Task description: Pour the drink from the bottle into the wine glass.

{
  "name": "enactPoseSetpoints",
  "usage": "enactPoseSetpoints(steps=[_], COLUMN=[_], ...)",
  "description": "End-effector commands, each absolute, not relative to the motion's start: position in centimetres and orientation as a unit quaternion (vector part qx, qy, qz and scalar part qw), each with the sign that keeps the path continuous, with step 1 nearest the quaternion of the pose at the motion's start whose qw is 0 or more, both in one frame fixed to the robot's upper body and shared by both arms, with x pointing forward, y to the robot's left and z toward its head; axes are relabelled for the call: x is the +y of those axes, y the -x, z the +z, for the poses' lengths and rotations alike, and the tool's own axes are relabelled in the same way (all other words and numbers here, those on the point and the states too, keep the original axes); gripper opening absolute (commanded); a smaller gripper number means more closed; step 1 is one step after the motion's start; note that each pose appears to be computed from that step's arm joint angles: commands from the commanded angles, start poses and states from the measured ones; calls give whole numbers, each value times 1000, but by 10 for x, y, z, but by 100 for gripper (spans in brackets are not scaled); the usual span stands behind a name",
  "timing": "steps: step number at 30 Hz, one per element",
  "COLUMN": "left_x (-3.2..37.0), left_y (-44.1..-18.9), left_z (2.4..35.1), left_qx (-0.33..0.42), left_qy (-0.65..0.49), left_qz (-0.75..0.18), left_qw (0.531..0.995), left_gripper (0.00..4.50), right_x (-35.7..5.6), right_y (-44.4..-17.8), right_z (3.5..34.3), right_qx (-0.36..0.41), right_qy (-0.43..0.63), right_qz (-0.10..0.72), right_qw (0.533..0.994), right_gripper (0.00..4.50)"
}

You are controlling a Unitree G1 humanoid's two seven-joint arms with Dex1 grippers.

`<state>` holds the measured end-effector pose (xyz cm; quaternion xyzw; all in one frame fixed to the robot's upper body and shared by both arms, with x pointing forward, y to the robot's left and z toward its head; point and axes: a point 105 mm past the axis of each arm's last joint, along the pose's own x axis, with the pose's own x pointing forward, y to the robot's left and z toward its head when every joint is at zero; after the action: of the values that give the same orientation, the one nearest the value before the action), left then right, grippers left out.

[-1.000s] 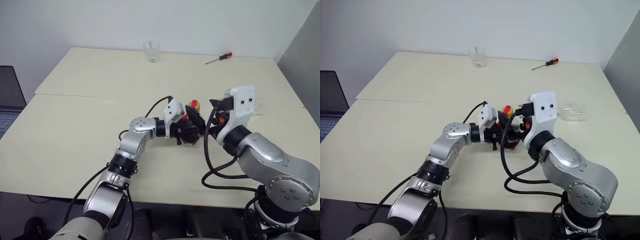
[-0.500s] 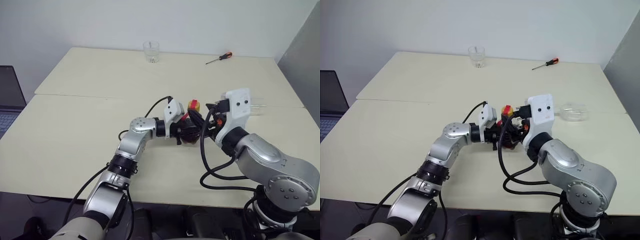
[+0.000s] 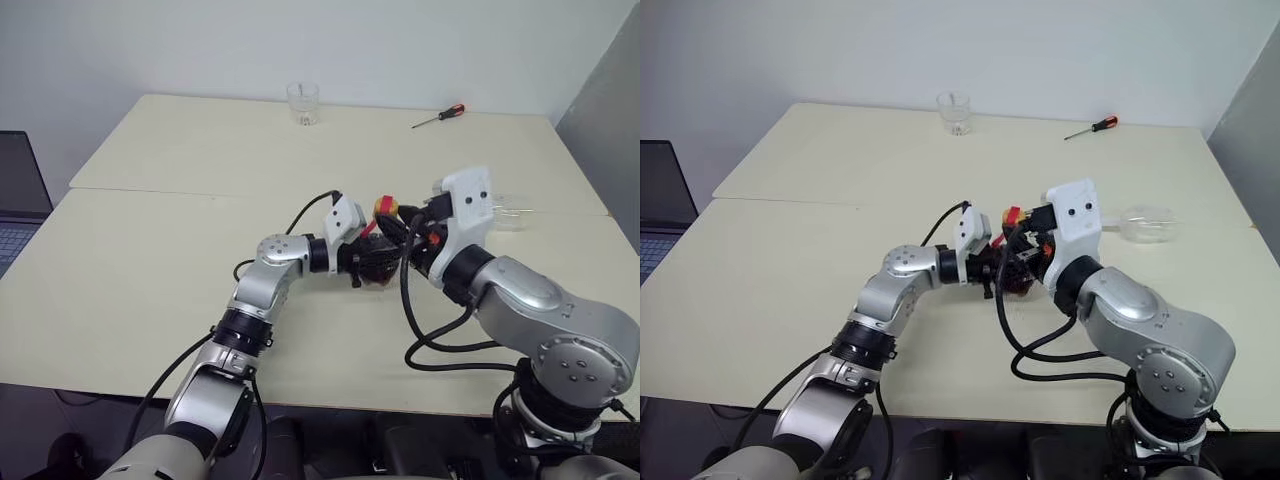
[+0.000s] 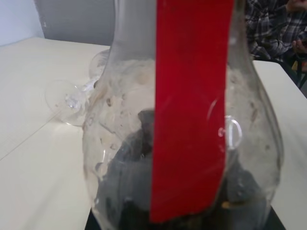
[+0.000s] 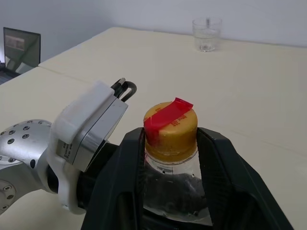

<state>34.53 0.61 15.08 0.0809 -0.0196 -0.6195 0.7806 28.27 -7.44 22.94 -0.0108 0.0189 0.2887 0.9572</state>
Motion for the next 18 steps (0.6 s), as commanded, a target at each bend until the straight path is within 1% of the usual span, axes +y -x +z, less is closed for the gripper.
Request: enactPoseSetpoints(steps=[1,4,7,10,12,14,16,18], left_x=[-1,-2,-1,2,5,7,10,12], left_y=[-337,-335,-333,-334,-335,-335,-335,-334], left_z=[166,165,165,168,167,166,166,166], left_qx=[-55,-54,-53,-58,-56,-54,-53,-52], left_qy=[-94,-94,-96,-97,-98,-98,-98,-98], left_qz=[-635,-635,-636,-628,-620,-614,-611,-609], left_qw=[765,765,764,770,776,781,784,785], left_gripper=[105,105,104,103,103,102,102,101], right_x=[-80,-79,-80,-82,-81,-77,-72,-70], right_y=[-281,-280,-284,-305,-313,-312,-306,-303], right_z=[245,243,239,241,242,241,238,235], right_qx=[-17,-12,-1,-7,-12,-9,-4,3], right_qy=[15,-12,-9,5,23,33,41,50], right_qz=[326,403,471,516,544,574,615,637], right_qw=[945,915,882,856,839,818,787,769], right_gripper=[128,128,127,126,118,113,109,102])
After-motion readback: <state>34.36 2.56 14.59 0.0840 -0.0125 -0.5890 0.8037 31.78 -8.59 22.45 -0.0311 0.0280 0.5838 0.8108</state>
